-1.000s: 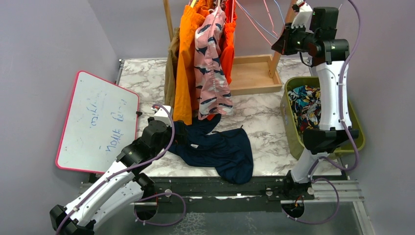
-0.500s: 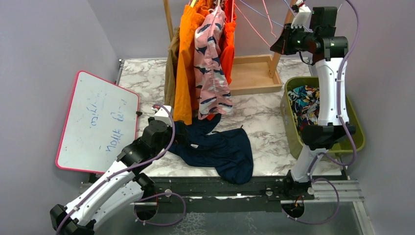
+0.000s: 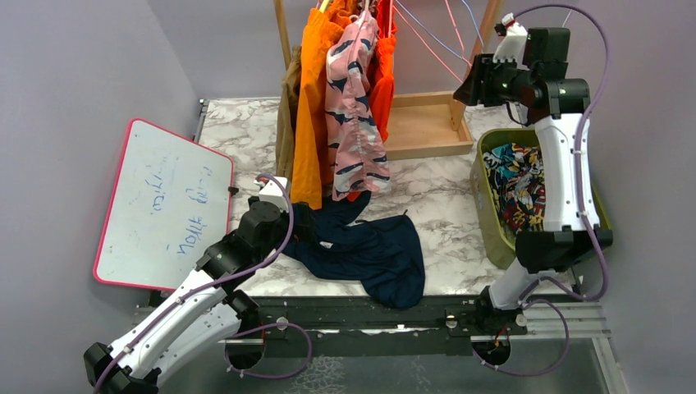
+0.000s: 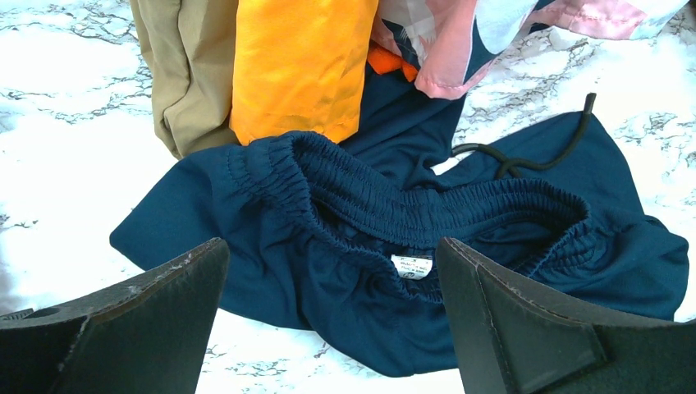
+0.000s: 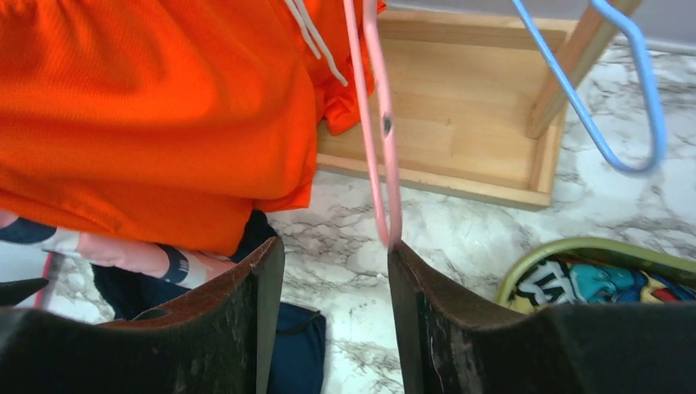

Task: Remove the shorts from the hanger
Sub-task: Place the hanger on the clothes rod.

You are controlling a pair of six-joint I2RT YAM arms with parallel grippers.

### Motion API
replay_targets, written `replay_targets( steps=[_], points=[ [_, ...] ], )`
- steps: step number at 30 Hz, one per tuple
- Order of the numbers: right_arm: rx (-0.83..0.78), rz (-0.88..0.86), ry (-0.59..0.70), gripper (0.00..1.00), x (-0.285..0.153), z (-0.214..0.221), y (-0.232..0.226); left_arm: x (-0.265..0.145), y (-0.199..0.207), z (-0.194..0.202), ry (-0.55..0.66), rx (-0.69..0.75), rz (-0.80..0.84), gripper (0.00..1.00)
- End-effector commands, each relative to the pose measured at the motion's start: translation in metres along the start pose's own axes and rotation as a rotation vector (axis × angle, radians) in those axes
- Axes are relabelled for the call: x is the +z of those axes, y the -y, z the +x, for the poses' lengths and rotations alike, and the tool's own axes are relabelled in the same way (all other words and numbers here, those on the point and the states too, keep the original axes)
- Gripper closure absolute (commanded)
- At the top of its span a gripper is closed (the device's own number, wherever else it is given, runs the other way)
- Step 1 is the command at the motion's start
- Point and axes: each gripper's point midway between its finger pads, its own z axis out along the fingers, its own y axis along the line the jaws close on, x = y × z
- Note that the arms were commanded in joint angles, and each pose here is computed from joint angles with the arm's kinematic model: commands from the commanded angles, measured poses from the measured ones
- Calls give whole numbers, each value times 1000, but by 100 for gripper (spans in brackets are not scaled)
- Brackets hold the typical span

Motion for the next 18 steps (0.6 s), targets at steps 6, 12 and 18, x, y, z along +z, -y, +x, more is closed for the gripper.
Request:
replay_targets(
  steps=[6, 12, 18],
  points=[
    [-43, 231, 269, 56, -70, -16, 14, -1, -1, -10, 40, 1, -5, 1],
    [-14, 137, 262, 70, -66, -3, -3, 2, 1, -8, 23, 7, 0, 1],
    [16, 57, 215, 70, -60, 32, -15, 0, 0, -10, 37, 4, 1, 1]
  ],
)
